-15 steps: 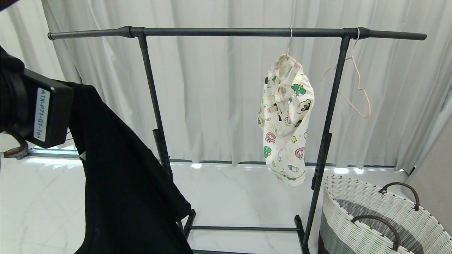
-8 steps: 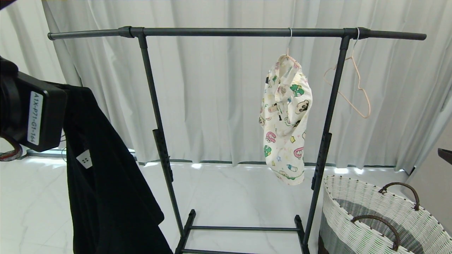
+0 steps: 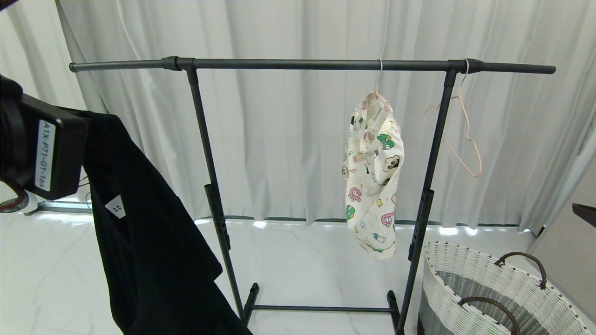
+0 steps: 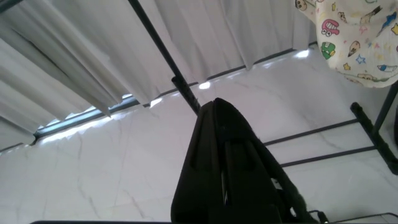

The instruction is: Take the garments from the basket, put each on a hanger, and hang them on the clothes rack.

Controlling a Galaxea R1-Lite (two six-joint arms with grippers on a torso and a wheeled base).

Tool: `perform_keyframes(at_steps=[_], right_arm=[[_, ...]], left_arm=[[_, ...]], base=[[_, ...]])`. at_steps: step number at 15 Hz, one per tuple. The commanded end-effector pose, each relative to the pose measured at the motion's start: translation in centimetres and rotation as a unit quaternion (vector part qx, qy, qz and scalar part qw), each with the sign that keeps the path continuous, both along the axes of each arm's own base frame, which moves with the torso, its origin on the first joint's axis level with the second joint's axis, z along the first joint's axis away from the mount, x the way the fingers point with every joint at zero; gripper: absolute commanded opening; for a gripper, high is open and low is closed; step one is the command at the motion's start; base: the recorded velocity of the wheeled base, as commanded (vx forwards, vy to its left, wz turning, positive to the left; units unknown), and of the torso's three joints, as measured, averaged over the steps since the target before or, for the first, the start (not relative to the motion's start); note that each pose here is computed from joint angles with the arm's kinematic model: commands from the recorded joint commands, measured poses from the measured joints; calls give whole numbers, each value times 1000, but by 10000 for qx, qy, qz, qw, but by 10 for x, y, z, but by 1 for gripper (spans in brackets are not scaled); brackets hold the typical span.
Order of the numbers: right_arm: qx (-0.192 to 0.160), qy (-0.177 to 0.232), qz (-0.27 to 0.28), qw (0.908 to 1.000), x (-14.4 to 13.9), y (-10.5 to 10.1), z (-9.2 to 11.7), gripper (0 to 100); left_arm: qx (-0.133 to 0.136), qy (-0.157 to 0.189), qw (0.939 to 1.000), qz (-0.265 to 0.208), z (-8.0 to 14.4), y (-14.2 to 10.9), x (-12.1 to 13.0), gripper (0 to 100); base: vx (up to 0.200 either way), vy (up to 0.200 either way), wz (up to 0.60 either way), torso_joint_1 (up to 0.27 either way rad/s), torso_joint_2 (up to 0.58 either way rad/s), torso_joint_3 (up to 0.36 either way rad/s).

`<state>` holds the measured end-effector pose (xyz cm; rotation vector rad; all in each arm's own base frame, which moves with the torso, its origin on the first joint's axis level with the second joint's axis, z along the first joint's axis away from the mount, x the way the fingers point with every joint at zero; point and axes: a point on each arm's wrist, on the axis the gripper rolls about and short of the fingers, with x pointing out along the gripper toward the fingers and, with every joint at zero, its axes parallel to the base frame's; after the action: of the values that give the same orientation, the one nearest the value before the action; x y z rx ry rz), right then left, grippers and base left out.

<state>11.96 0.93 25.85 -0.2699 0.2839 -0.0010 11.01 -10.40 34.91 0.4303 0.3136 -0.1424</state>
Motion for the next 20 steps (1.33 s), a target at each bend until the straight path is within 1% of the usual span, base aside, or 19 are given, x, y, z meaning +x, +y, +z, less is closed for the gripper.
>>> perform_keyframes(at_steps=[1, 9, 14, 16, 20], right_arm=[[-4, 4, -2, 10000, 0, 0, 0, 100], [-7, 4, -9, 10000, 1, 0, 0, 100], [-29, -11, -18, 10000, 0, 0, 0, 100], [-87, 31, -209, 9997, 0, -2, -1, 100], [-95, 31, -238, 9997, 0, -2, -1, 100]], left_arm=[[11, 4, 10000, 6, 0, 0, 1, 0], [17, 9, 10000, -9, -1, -1, 0, 0], [88, 10, 10000, -32, -1, -1, 1, 0], [82, 5, 10000, -32, -1, -1, 0, 0], [82, 5, 10000, -32, -1, -1, 0, 0]], base=[[0, 0, 0, 61, -173, -100], [0, 0, 0, 9, -18, -12], [0, 0, 0, 0, 0, 0], [0, 0, 0, 0, 0, 0], [0, 0, 0, 24, -58, -37]])
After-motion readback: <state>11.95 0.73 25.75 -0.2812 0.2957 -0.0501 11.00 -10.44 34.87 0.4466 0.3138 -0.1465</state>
